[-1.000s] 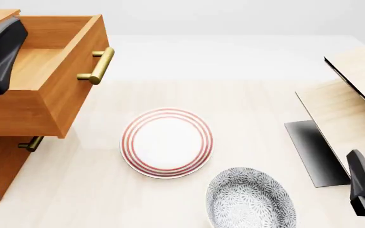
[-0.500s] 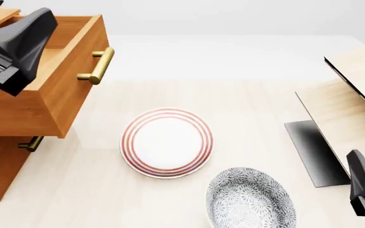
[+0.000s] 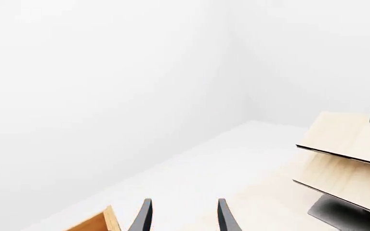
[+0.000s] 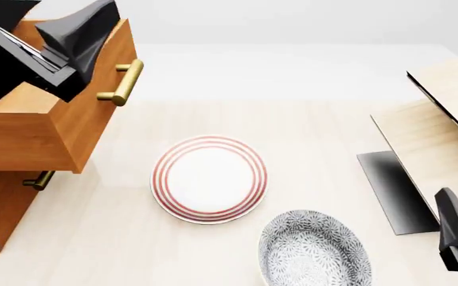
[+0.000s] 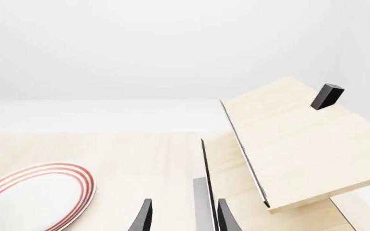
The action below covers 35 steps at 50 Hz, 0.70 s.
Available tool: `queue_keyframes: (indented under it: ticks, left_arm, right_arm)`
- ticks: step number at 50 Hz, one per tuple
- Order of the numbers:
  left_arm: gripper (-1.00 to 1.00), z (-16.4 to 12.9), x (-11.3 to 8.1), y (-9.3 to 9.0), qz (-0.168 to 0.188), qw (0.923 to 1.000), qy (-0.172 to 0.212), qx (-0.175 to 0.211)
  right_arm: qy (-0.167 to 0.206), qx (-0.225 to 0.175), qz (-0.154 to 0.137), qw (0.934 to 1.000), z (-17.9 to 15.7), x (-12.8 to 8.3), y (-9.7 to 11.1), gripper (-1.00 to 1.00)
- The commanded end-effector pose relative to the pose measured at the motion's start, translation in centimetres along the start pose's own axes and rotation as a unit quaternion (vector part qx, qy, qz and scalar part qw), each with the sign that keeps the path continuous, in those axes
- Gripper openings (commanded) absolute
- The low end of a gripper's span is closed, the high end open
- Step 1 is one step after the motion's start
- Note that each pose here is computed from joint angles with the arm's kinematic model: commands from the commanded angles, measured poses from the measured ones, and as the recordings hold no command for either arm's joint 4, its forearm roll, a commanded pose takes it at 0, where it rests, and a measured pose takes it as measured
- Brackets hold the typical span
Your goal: Close the top drawer of the cabinet.
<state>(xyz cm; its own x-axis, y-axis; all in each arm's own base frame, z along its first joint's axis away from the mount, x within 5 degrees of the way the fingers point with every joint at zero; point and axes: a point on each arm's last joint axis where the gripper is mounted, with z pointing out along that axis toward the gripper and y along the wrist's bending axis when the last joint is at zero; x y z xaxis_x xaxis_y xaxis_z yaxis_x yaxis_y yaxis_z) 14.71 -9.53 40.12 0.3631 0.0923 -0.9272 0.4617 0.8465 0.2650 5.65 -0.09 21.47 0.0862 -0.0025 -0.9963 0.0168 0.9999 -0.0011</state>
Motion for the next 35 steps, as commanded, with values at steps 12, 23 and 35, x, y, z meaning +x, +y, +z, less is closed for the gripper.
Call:
queue_keyframes:
  ticks: [12,23,35]
  left_arm:
    - [1.00,4.4,0.2,-2.7,0.019,0.9981,0.003,0.059]
    - [1.00,5.8,0.2,-3.2,0.035,0.9970,0.007,0.069]
    - [1.00,7.8,0.4,-3.3,0.059,0.9960,0.012,0.066]
  right_arm:
    - [0.000,0.000,0.000,1.0000,0.0,0.0,0.0,1.00]
    - [0.000,0.000,0.000,1.0000,0.0,0.0,0.0,1.00]
    - [0.000,0.000,0.000,1.0000,0.0,0.0,0.0,1.00]
